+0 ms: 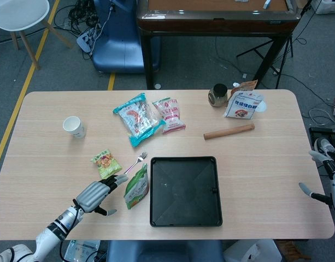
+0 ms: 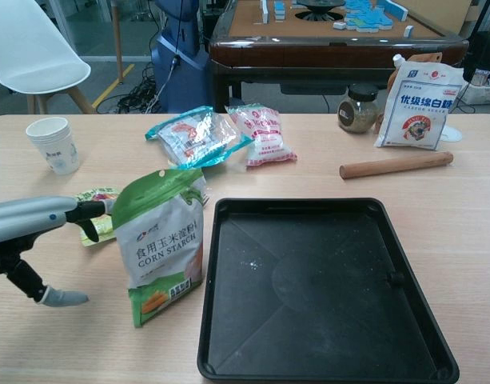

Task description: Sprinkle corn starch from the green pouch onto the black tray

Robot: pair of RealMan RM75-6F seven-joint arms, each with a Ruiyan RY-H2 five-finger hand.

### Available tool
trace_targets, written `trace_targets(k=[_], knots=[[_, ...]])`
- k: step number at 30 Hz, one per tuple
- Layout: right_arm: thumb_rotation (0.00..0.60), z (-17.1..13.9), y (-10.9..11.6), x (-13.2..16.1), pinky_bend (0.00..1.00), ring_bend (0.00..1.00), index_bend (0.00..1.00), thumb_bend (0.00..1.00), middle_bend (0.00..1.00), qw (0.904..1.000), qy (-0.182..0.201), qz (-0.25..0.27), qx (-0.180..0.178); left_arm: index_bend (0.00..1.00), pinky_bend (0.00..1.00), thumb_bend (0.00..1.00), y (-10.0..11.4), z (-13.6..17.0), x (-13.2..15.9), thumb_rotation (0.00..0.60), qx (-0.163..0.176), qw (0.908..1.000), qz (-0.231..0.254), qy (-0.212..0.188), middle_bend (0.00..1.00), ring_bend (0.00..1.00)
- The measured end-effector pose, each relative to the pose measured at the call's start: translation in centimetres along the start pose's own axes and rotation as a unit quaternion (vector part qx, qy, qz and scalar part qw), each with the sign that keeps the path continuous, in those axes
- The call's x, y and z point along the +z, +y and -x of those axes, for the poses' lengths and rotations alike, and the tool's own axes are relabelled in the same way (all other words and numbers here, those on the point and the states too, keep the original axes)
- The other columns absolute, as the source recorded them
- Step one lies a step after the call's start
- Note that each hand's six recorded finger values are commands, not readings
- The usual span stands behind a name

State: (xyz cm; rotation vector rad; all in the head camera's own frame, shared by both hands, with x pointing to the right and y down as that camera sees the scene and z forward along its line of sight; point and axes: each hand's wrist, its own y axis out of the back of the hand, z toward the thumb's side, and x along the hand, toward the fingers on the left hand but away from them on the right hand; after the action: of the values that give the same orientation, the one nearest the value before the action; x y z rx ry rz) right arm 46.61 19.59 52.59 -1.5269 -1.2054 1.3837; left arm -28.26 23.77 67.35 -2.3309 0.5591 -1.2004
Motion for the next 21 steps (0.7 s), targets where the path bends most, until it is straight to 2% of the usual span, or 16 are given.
trace_targets(k=[5,11,17,21], knots=[[0.6,0.2,-0.3,0.4,0.22,0.16,0.24,0.06,0.33,1.0,0.005,-0.003,0.007,0.0,0.21,0.2,1.1,2.2,-2.1,0.6,0.021,0.9991,-0.007,0.036,0.05,0.06],[0.6,0.4,-1.0,0.9,0.22,0.16,0.24,0.11,0.33,0.9995,0.012,-0.009,0.028,0.0,0.21,0.2,3.1,5.3,-4.7,0.6,0.072,0.9934,-0.006,0.089,0.05,0.06],[0.6,0.6,-2.4,1.5,0.22,0.16,0.25,0.13,0.34,0.9979,0.019,-0.013,0.06,0.0,0.21,0.2,5.5,8.8,-6.8,0.6,0.156,0.978,-0.016,0.138,0.05,0.06],[0.6,0.7,-3.2,2.0,0.22,0.16,0.26,0.13,0.34,0.9966,0.032,-0.008,0.075,0.0,0.21,0.2,6.3,11.8,-8.1,0.6,0.202,0.9617,-0.052,0.178,0.05,0.06]])
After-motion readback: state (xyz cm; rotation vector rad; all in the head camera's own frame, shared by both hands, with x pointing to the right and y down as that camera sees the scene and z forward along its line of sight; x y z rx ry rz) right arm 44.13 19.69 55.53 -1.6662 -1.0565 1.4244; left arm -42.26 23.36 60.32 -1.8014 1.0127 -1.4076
